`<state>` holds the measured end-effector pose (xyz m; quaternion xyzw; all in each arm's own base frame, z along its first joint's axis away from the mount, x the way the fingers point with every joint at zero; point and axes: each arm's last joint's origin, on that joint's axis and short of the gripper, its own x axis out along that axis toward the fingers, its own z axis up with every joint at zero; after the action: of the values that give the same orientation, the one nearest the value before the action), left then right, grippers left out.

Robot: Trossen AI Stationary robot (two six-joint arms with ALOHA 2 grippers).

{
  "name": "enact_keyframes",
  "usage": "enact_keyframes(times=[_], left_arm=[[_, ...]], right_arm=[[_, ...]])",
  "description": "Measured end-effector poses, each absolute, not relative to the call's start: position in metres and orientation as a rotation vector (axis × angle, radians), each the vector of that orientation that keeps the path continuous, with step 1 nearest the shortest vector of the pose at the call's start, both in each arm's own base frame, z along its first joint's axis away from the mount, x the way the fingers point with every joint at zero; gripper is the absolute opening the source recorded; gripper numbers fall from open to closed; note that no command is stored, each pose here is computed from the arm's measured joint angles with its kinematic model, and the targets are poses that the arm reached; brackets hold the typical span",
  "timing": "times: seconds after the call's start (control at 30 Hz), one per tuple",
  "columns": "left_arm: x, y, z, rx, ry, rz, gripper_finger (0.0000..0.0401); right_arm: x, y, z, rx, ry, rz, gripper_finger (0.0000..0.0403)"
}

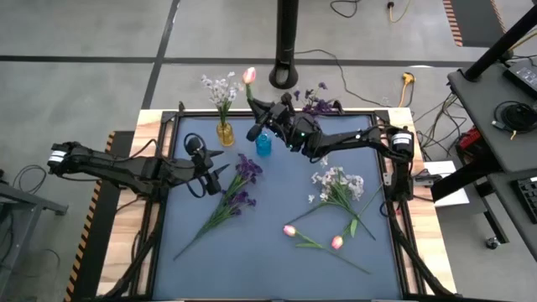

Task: Sort flowers into vase by color
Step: Put the top pink flower into the blue vase

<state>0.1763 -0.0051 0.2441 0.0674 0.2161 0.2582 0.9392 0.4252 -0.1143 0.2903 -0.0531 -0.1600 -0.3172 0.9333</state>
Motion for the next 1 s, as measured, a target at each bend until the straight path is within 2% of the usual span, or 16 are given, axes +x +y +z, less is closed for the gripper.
enact_keyframes(times=[1.0], left_arm=[[0.176,-0.005,0.244,0.147,0.443,0.525,0.0204]], right_arm=[[0.422,-0.127,0.285,-0.057,-0.304,-0.662,0.0018]])
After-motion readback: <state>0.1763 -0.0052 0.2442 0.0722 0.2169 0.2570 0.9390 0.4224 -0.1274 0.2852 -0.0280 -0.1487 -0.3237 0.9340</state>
